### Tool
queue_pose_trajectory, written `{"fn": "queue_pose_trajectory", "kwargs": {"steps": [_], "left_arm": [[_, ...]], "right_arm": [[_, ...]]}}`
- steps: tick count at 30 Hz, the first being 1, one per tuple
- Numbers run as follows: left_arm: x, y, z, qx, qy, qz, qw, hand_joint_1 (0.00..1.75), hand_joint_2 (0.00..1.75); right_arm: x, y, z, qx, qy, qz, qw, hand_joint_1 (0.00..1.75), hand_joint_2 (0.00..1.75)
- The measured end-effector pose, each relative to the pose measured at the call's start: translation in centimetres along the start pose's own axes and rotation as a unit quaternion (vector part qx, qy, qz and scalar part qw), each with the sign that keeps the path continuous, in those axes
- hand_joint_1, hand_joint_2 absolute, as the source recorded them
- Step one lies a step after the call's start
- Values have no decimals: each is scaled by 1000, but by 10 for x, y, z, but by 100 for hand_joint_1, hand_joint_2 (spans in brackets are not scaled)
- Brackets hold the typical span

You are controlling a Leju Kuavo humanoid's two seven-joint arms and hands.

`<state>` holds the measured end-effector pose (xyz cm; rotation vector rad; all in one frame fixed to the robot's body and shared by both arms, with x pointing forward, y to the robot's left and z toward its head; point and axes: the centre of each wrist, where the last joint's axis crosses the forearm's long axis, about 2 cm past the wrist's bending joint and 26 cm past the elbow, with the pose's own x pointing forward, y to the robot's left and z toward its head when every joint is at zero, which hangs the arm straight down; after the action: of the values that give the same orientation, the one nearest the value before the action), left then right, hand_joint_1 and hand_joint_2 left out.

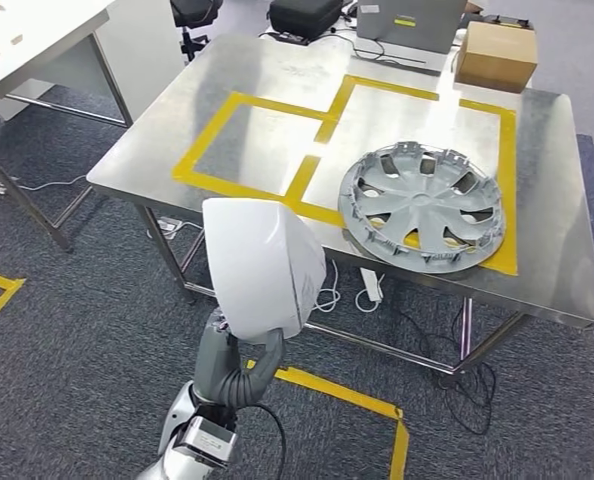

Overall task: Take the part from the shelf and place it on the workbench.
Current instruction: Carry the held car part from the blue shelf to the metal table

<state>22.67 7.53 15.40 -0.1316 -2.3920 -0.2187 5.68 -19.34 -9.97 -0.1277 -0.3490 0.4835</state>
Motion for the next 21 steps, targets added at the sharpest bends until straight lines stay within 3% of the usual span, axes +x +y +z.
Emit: {"fn": "queue_pose_trajectory", "kwargs": {"steps": [21], "left_arm": [[0, 0, 0, -1, -2, 3, 1000, 175, 175]], "right_arm": [[1, 1, 0, 2, -6, 3, 1000, 0, 0]]}}
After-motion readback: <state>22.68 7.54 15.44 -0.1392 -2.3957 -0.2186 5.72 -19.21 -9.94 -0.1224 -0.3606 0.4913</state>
